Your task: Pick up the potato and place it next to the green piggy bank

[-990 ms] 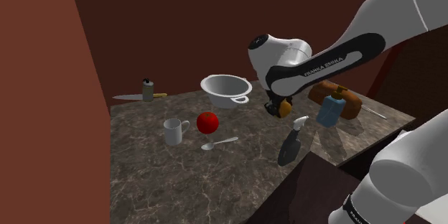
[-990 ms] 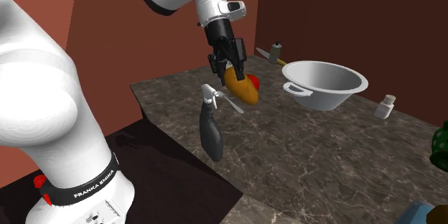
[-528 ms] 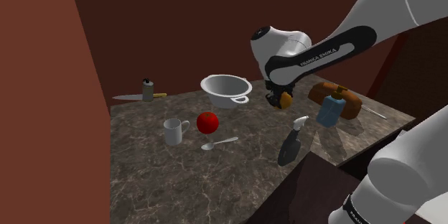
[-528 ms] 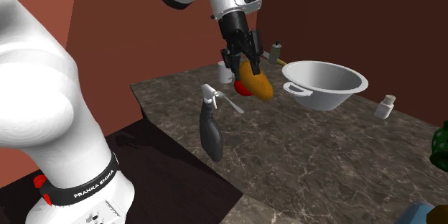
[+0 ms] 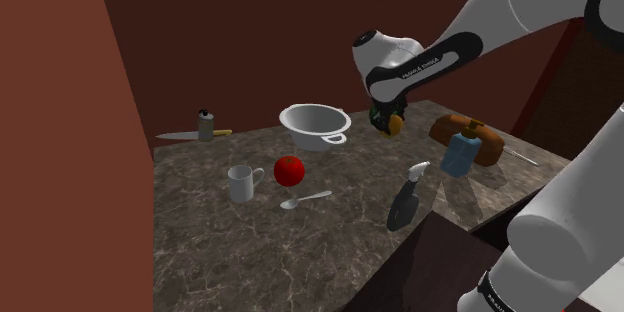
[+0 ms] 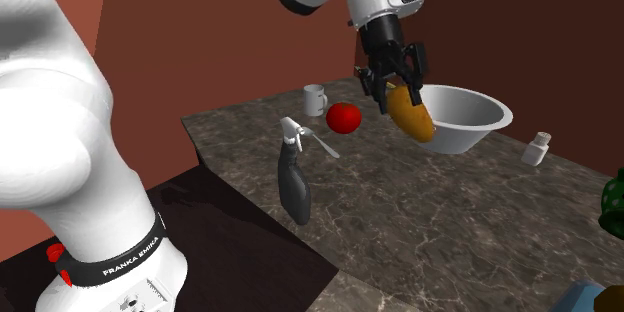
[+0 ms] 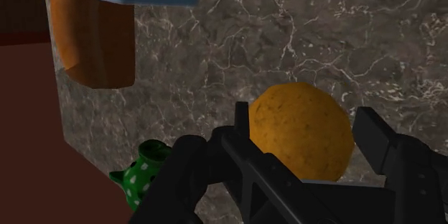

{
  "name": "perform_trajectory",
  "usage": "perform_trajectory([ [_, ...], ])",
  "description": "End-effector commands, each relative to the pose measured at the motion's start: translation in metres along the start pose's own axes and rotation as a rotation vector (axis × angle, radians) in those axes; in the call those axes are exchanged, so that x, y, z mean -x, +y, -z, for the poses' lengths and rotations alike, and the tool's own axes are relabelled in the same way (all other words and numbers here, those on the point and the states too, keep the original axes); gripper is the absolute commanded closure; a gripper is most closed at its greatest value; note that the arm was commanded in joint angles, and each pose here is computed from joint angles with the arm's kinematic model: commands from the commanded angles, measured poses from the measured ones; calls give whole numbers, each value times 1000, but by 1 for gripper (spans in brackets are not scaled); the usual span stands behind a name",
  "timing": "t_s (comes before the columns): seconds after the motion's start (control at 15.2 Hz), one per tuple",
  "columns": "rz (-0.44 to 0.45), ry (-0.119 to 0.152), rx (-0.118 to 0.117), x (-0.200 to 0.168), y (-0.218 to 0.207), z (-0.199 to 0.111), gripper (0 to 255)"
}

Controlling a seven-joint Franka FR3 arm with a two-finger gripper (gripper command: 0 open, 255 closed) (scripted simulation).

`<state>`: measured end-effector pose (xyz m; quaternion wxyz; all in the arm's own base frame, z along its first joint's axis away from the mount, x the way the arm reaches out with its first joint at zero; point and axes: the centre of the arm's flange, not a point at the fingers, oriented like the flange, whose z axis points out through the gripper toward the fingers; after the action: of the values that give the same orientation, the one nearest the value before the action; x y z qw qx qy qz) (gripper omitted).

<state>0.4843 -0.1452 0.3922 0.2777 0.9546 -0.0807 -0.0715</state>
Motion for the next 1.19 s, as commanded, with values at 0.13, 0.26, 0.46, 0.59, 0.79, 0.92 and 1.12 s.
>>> perform_trajectory([
  [0.13,1,1,1,-34,33,-20,255],
  [0.26,1,1,1,-52,50,-29,255],
  [0.46,1,1,1,-80,75,-42,255],
  [0.59,1,1,1,-98,92,-51,255],
  [0.79,1,1,1,-125,117,-64,255],
  [0.92,1,1,1,-144,134,-73,255],
  [1.12,1,1,1,-171,160,-86,255],
])
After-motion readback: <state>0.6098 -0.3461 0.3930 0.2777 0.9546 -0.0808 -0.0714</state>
